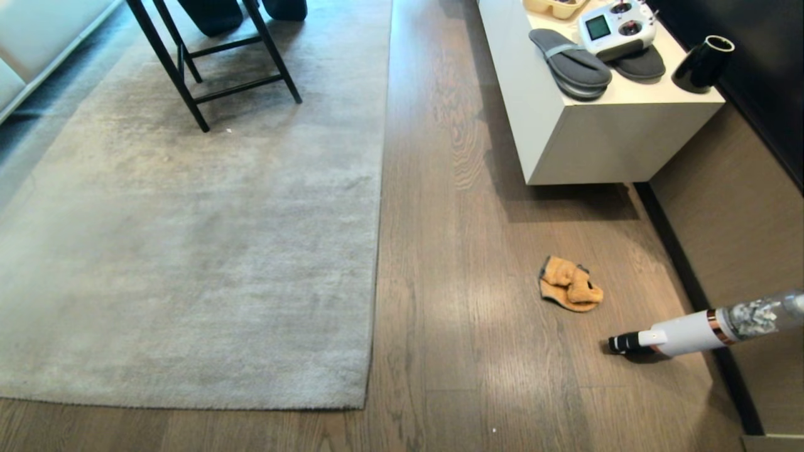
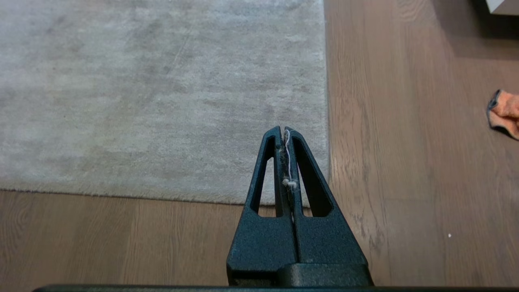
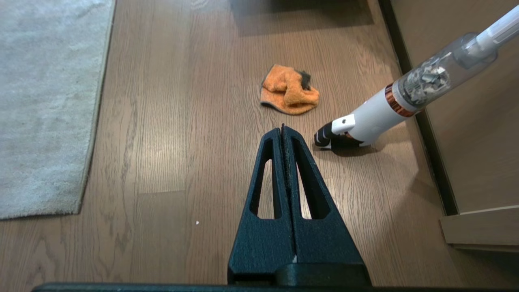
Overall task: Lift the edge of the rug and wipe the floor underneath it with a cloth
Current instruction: Pick up the rag
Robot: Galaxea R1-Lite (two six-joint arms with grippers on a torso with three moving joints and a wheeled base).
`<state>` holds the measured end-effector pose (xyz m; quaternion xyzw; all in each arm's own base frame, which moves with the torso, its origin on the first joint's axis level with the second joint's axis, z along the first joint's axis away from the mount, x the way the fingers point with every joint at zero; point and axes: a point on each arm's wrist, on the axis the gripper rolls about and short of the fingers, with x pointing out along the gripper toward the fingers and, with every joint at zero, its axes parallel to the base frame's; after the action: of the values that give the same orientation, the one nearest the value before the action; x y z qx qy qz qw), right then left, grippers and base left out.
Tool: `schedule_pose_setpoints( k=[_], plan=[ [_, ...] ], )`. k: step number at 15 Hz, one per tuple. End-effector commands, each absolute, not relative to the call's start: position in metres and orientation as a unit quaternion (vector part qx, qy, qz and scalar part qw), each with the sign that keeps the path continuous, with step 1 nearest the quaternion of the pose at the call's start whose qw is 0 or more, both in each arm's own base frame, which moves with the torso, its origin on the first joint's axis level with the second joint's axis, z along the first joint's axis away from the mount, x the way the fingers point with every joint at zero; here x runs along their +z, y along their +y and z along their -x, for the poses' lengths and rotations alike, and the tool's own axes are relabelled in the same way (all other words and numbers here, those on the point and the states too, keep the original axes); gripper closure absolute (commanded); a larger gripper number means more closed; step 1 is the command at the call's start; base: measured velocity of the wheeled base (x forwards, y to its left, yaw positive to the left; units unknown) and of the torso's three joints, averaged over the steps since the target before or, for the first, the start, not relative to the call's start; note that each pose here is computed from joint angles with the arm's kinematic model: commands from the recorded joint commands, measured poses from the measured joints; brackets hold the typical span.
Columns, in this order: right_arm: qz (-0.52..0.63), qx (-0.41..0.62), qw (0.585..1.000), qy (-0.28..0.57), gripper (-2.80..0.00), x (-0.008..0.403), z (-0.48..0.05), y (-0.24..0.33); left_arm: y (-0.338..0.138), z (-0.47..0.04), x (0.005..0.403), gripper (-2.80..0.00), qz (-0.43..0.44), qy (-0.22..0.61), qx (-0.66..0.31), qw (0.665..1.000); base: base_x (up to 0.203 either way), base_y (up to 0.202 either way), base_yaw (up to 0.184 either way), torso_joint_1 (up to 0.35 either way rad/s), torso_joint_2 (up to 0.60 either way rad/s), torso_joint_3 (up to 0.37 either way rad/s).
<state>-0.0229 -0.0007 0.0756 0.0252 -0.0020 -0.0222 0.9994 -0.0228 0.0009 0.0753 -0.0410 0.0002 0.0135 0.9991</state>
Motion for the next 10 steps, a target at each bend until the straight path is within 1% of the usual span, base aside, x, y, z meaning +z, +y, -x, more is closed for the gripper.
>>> schedule_pose_setpoints(
  k=[1, 10],
  plan=[
    [-0.025, -0.022, 0.999, -0.001, 0.00, 0.0756, 0.0228, -0.0007, 0.0009, 0.0228, 0.0753, 0.00, 0.041, 0.000, 0.014, 0.999, 0.000, 0.000, 0.000, 0.002, 0.01, -0.193],
    [-0.025, -0.022, 0.999, -0.001, 0.00, 0.0756, 0.0228, -0.0007, 0.0009, 0.0228, 0.0753, 0.00, 0.041, 0.000, 0.014, 0.999, 0.000, 0.000, 0.000, 0.003, 0.00, -0.198]
  ],
)
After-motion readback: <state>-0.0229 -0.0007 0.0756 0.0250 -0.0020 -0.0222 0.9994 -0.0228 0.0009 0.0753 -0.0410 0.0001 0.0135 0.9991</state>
